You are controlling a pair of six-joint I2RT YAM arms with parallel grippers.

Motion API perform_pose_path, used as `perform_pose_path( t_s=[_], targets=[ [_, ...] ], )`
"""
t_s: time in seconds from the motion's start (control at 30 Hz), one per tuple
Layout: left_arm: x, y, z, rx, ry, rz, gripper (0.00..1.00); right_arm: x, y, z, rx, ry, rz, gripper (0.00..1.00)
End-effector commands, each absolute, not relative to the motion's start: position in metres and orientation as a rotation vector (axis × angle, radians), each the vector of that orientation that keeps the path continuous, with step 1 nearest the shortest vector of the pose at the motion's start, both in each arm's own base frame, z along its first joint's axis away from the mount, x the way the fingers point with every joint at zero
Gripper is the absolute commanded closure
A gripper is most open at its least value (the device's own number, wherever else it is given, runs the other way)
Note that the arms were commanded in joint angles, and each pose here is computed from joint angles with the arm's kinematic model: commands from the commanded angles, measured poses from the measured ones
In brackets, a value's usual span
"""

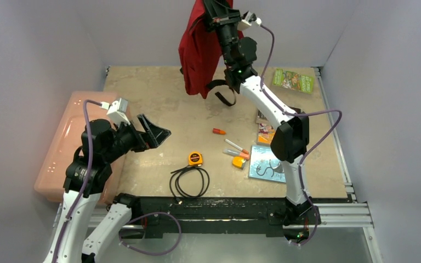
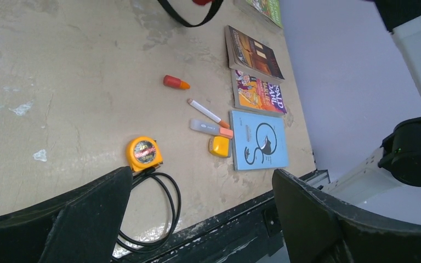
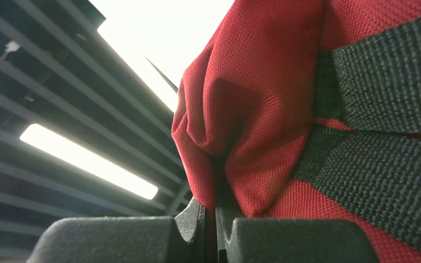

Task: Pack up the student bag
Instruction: Place the student bag at the center of the board.

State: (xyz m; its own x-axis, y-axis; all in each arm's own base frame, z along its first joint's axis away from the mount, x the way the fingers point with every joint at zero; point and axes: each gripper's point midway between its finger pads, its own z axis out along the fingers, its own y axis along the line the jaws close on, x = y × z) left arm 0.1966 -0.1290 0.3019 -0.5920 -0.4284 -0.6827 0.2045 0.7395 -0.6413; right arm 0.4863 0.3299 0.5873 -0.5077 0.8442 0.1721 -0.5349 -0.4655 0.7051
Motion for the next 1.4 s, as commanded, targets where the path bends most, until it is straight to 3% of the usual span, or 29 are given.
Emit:
perform_pose_path(
  t_s=[0.0,0.23,0.43,0.67,0.83,1.1,1.37],
  targets=[
    [0.197,-0.131,0.316,-0.165,1.967,-0.908,0.01,0.499,0.331,0.529,0.707,0.753,2.0,1.0],
    [0.2,-0.138,0.319,-0.148,1.972,-0.947,0.0,0.52,0.352,0.43,0.71,0.986,1.786,1.0],
    [0.218,-0.144,0.357,-0.096,1.92,-0.954,0.0,0.501,0.368,0.41,0.619,1.125,1.695,1.0],
    [0.282,-0.141,0.451,-0.099,1.826,-0.88,0.0,0.484,0.378,0.399,0.53,1.227,1.628,1.0],
    [0.346,-0.14,0.484,-0.095,1.802,-0.801,0.0,0.47,0.39,0.375,0.438,1.316,1.603,1.0],
    [0.449,-0.16,0.452,-0.077,1.825,-0.766,0.0,0.441,0.398,0.342,0.29,1.428,1.5,1.0],
    [0.507,-0.189,0.397,-0.074,1.894,-0.684,0.0,0.424,0.39,0.337,0.219,1.45,1.415,1.0]
  ],
)
